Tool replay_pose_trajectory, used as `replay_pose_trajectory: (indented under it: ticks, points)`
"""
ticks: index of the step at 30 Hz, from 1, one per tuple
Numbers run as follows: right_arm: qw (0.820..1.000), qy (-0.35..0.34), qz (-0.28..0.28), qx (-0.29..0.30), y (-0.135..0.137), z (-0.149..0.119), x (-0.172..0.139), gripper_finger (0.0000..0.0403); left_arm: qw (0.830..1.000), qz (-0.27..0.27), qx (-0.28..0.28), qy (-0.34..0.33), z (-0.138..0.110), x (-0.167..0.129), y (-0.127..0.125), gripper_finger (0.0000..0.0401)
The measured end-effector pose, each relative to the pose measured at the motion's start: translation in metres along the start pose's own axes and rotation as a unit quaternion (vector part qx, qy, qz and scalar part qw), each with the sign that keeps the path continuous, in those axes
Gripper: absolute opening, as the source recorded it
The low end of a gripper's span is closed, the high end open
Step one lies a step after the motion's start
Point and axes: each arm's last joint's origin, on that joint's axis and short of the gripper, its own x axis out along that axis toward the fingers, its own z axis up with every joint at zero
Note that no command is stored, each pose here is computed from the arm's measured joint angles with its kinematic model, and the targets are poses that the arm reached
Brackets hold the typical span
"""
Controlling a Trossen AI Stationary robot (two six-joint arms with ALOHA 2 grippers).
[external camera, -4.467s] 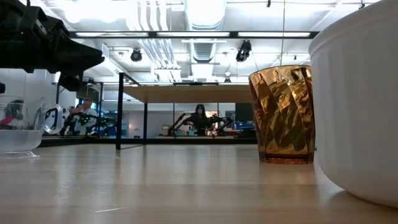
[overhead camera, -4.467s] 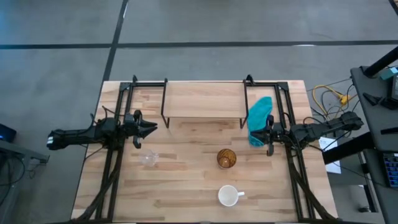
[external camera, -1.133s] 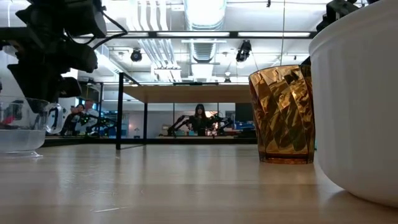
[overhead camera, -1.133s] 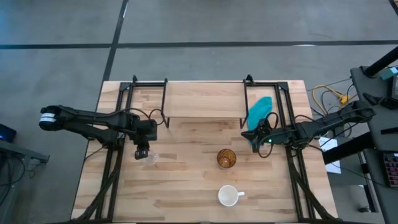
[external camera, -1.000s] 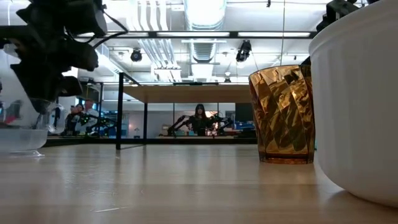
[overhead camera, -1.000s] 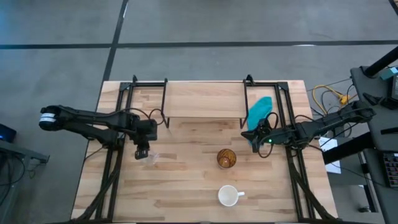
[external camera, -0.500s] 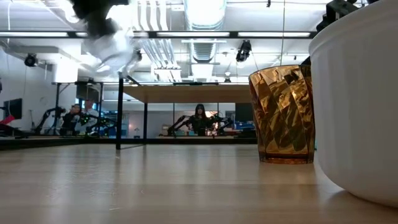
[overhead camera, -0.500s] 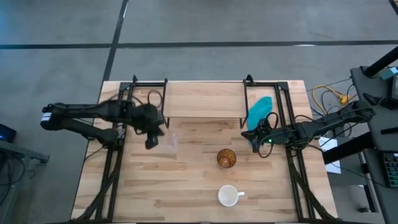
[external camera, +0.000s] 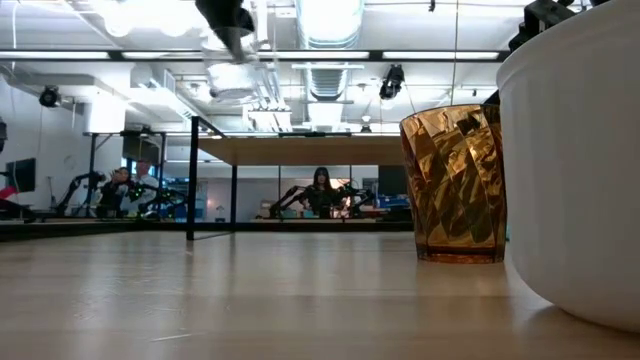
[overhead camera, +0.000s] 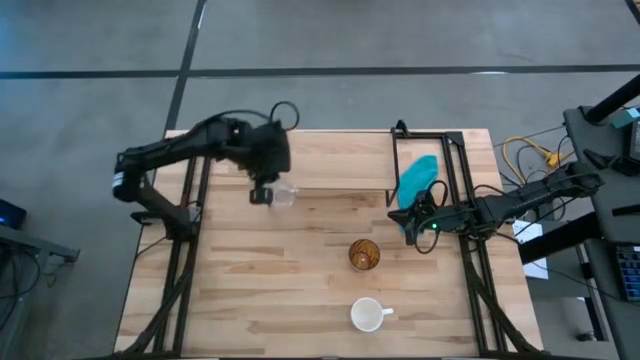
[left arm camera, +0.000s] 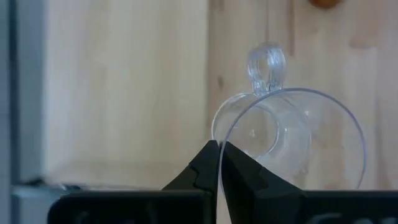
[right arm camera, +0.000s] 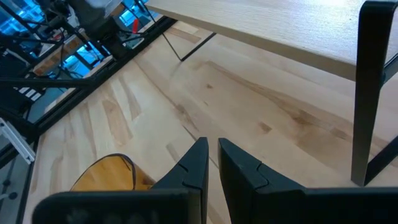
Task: Stack small to large cups/mugs on shelf
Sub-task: Put the transparent mug on the shelf
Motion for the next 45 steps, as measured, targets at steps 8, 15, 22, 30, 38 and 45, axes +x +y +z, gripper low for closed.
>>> replay_pose_trajectory:
  ticks: [8,15,22,30,38,45]
  points:
    - [1.000,0.000,0.000,0.000,0.000,0.000,0.000,0.0031,0.996,0.034,0.073,-0.023,0.020,-0.011,0.036,0.0000]
    - [1.000,0.002,-0.002,-0.008,0.000,0.000,0.000,0.0031,0.995,0.021,0.089,0.028,0.009,-0.006,0.065,0.0000]
    - [1.000,0.002,-0.003,-0.027,-0.001,0.000,0.000,0.0031,0.997,-0.024,0.075,0.010,0.000,0.001,0.087,0.0000]
    - [1.000,0.002,-0.003,-0.027,-0.001,0.000,0.000,0.0031,0.996,-0.036,0.078,0.032,-0.003,0.021,0.106,0.0000]
    - [1.000,0.002,-0.003,-0.027,-0.001,0.000,0.000,0.0031,0.993,-0.056,0.083,0.057,0.002,0.048,0.114,0.0000]
    - [1.000,0.002,-0.003,-0.027,-0.001,0.000,0.000,0.0031,0.993,-0.059,0.084,0.061,0.002,0.052,0.116,0.0000]
